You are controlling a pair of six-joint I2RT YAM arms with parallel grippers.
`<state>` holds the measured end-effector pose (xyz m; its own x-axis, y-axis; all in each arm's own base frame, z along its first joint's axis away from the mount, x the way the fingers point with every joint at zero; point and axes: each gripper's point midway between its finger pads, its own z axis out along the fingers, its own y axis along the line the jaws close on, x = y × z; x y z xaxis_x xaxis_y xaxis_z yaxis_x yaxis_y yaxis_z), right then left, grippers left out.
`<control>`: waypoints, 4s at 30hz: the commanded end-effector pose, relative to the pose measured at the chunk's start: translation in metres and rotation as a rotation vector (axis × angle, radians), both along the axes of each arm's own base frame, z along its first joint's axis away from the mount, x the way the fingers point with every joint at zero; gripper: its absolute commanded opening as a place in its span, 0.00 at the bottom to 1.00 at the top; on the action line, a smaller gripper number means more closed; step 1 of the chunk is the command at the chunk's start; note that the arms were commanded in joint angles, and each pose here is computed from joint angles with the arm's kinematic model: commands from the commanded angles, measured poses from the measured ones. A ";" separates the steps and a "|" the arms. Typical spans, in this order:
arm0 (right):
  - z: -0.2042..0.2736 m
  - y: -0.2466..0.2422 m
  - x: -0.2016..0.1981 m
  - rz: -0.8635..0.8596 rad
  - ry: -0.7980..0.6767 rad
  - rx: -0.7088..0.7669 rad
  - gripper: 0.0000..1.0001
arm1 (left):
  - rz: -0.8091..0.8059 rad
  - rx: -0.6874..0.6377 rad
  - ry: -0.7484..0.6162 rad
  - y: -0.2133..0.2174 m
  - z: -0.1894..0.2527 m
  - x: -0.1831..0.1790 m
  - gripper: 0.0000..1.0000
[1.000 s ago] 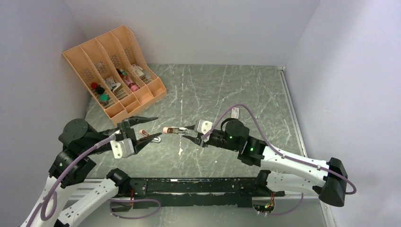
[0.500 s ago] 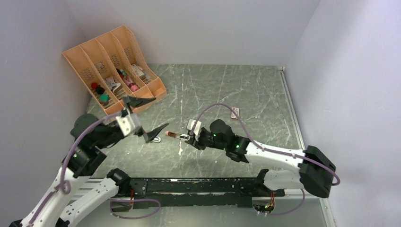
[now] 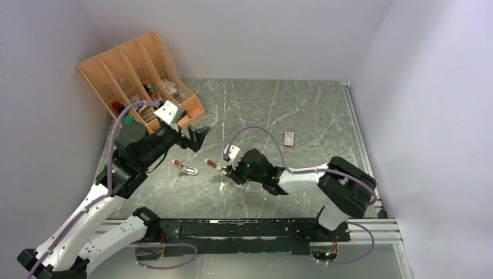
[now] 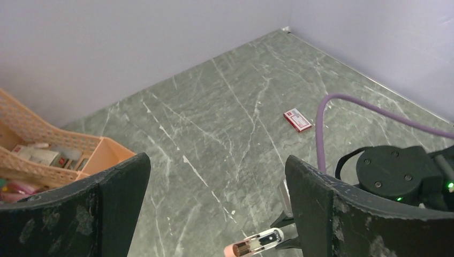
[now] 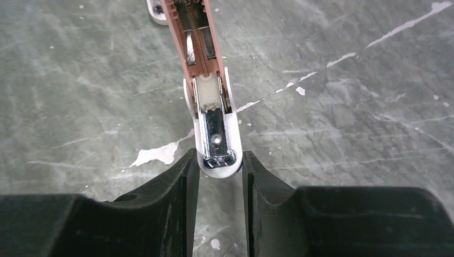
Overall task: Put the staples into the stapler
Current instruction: Place the stapler at the center of the board, then pick up the staple box from the center of the board.
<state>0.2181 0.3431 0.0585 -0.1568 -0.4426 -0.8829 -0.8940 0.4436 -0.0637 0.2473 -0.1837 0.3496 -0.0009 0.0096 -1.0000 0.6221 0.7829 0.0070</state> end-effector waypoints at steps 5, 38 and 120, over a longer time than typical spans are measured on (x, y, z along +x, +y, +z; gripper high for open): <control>-0.009 0.015 0.029 -0.059 0.015 0.069 0.00 | 0.147 -0.104 0.093 0.018 -0.002 0.009 0.99; -0.010 -0.004 0.038 -0.051 0.053 0.063 0.60 | 0.289 -0.066 0.328 0.016 -0.038 0.038 0.99; -0.041 -0.264 0.184 -1.287 0.380 -0.094 0.52 | 0.210 0.121 0.272 0.036 -0.098 0.108 0.99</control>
<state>0.4016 0.0836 0.0160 -0.7224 0.1734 -0.6694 0.1945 0.9799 0.0439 0.3502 -0.1473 0.2391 -0.3146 0.1145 -0.9423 0.4298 0.9023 -0.0338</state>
